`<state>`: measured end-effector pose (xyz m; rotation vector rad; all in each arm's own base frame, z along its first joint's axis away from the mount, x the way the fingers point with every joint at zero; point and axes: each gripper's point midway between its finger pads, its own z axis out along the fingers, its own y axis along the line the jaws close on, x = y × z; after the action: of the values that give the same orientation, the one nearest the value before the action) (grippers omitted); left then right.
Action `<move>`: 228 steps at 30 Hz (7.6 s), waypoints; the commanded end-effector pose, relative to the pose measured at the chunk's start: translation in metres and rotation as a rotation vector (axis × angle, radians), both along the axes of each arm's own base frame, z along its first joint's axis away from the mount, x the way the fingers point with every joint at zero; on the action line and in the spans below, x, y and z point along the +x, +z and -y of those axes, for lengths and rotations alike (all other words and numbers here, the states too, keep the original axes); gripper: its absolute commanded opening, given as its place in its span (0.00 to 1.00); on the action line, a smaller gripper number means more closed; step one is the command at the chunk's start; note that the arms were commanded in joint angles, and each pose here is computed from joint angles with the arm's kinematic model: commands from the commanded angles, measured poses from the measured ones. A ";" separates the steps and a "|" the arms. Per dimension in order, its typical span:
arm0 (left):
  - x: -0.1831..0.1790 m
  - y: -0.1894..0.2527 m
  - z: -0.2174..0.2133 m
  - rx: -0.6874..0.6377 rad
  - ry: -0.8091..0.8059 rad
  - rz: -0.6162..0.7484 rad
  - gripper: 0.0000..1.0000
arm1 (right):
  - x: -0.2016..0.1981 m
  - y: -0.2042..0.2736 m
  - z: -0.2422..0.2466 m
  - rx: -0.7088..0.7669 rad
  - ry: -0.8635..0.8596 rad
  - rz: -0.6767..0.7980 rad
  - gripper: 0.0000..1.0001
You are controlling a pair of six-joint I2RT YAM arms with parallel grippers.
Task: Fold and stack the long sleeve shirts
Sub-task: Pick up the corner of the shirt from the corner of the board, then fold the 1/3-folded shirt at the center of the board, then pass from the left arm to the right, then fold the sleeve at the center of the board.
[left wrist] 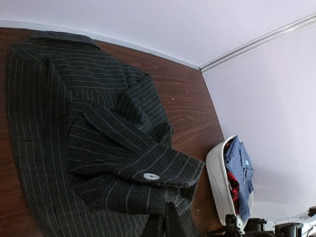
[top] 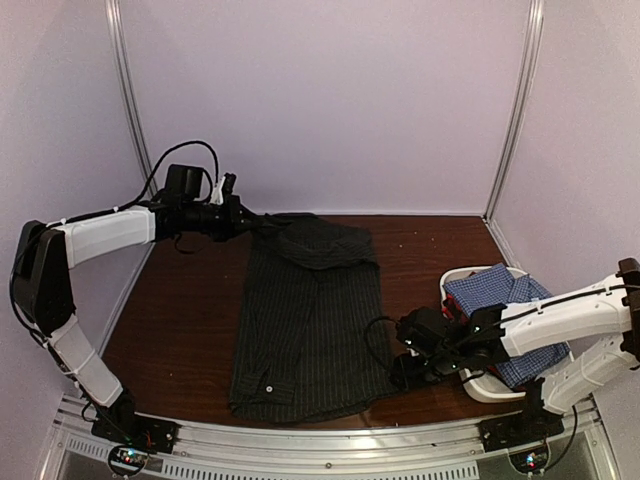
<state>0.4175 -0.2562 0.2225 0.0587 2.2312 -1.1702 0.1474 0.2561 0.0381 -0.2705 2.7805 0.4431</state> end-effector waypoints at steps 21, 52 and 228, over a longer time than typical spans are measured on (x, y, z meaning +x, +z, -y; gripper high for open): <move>0.033 0.055 0.016 -0.060 -0.024 0.163 0.00 | -0.012 -0.007 -0.001 0.080 -0.084 -0.055 0.05; 0.121 0.144 -0.095 0.057 0.193 0.469 0.00 | -0.017 0.041 -0.147 0.288 0.289 -0.002 0.00; 0.067 -0.106 0.009 0.305 -0.031 0.056 0.52 | 0.018 0.072 -0.146 0.391 0.245 0.045 0.00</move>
<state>0.4664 -0.2464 0.1065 0.1123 2.4077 -0.7647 0.1689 0.4118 0.1112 -0.5287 2.5535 1.0401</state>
